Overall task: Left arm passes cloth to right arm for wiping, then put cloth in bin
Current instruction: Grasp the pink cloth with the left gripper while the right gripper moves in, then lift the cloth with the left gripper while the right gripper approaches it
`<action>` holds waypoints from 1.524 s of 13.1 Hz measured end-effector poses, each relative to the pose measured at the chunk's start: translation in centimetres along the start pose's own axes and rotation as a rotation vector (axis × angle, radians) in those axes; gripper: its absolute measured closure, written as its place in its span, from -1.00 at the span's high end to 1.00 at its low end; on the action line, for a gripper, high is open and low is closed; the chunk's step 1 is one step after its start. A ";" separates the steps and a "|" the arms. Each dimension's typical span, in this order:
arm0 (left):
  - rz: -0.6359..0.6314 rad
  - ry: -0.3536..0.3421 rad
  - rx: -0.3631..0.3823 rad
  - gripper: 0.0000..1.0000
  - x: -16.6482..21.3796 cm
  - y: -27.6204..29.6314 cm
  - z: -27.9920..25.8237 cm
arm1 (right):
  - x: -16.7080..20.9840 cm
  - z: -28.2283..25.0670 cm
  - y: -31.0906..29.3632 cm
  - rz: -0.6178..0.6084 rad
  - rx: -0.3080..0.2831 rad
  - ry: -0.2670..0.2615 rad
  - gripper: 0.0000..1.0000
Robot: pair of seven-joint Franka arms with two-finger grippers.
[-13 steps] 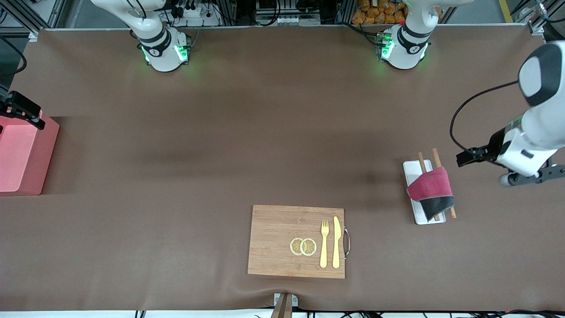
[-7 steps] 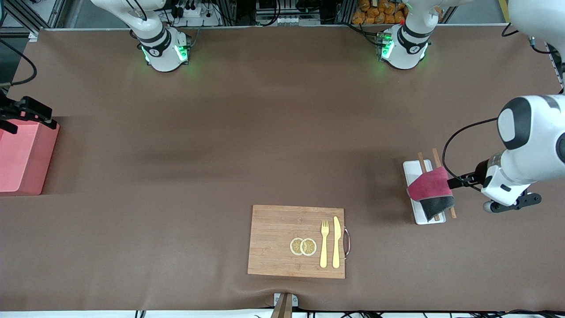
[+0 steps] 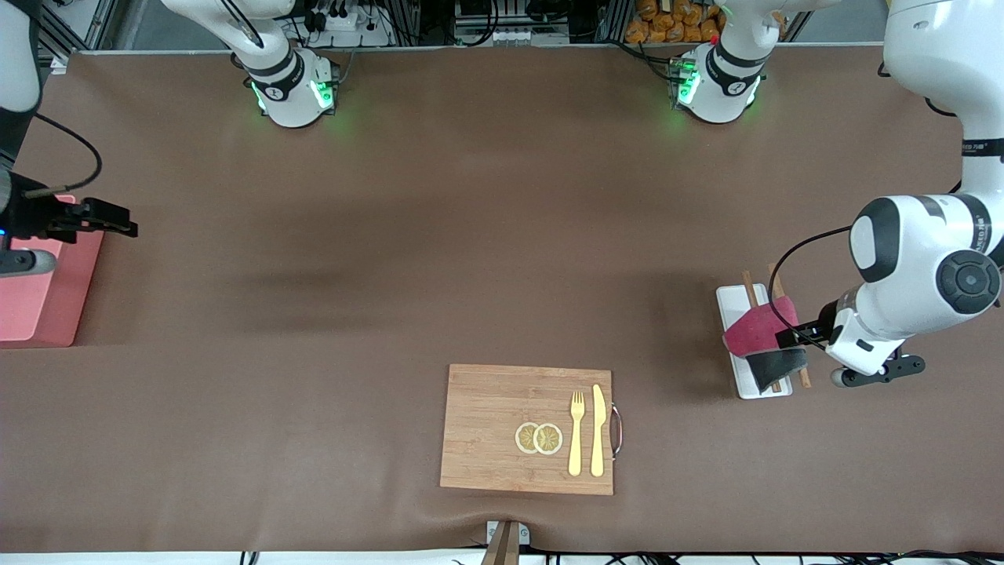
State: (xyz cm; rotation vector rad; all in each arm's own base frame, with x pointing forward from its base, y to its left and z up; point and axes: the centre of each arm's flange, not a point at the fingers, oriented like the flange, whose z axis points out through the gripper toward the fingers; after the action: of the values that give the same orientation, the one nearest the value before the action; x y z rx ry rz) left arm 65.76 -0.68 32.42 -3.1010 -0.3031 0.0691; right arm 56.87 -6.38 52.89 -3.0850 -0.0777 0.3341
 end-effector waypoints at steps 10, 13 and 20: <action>0.006 -0.026 0.005 -0.22 -0.5 0.3 1.4 | 2.2 5.1 -2.0 0.167 -0.005 -0.155 1.00; 0.004 -0.017 0.005 -0.75 -0.4 0.1 0.9 | 2.4 5.2 -3.3 0.276 -0.022 -0.162 1.00; 0.014 -0.018 0.003 -0.93 -0.5 0.7 1.0 | 3.5 6.9 -8.3 0.418 0.052 -0.218 1.00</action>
State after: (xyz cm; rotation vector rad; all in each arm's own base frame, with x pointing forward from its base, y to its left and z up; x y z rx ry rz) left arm 65.34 -1.45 31.46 -3.1016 -0.2823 0.0974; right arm 58.38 2.28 45.73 -2.9769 0.5648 0.6712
